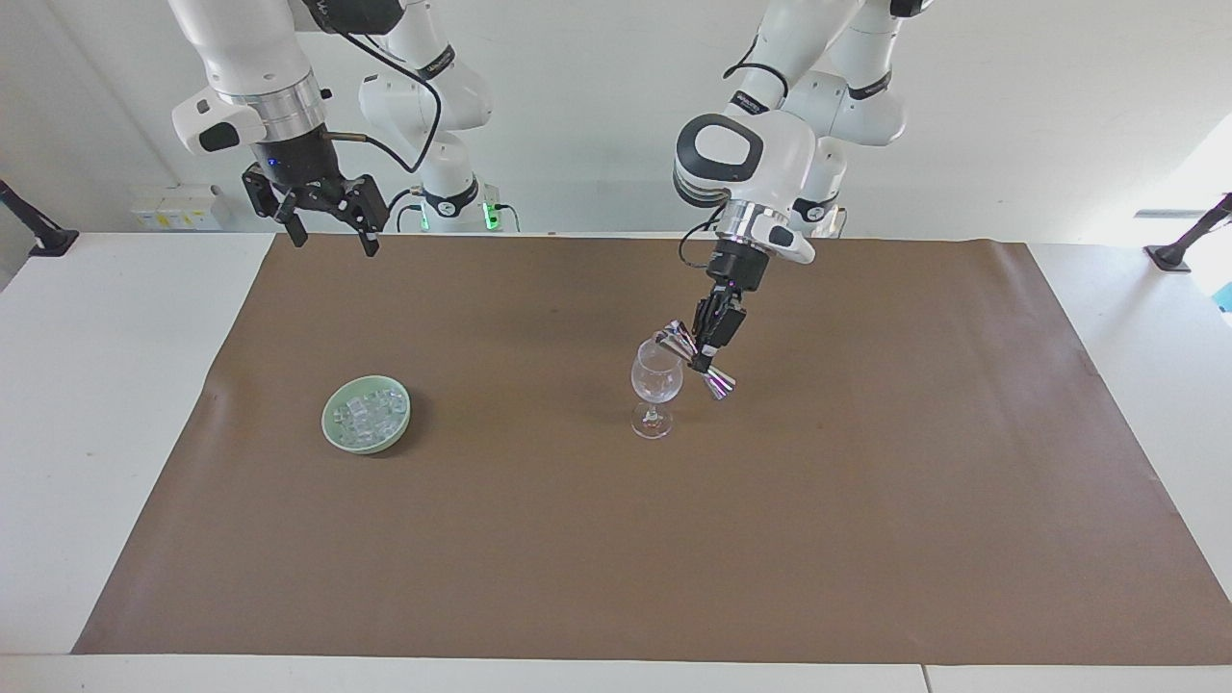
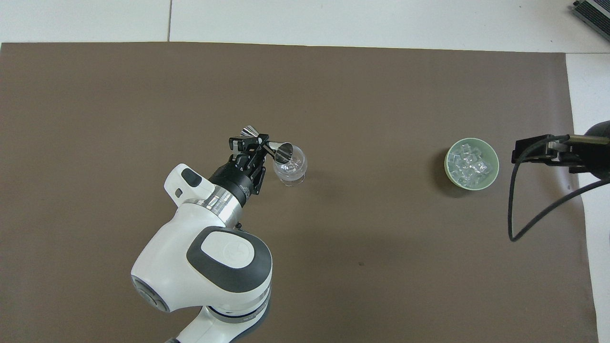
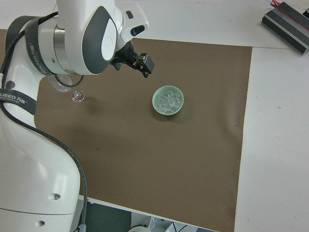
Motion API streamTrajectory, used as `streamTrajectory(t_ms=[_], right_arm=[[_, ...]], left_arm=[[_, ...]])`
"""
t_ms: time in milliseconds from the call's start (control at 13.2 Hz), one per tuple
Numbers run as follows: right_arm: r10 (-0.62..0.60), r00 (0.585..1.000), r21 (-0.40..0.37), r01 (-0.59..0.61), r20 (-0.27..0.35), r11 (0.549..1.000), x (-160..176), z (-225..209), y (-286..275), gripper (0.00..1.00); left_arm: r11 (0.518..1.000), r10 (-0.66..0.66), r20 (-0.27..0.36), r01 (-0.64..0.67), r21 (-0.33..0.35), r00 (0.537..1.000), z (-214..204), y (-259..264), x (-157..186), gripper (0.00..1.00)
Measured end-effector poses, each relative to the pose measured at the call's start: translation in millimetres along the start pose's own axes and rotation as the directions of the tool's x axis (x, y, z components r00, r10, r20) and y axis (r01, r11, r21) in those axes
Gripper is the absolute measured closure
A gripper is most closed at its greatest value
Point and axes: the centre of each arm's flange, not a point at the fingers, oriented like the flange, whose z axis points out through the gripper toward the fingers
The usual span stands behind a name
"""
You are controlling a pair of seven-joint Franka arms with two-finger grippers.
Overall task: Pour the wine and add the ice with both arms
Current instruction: 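Tilt the silver shaker over the wine glass with the left gripper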
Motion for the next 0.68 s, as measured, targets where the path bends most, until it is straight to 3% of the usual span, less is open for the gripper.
streamTrajectory(t_ms=[680], right_arm=[[0.000, 1.000, 0.000, 0.000, 0.000, 1.000, 0.0, 0.1, 0.0, 0.00]], left_arm=[[0.995, 0.101, -0.045, -0.102, -0.002, 0.994, 3.4, -3.0, -2.3, 0.78]])
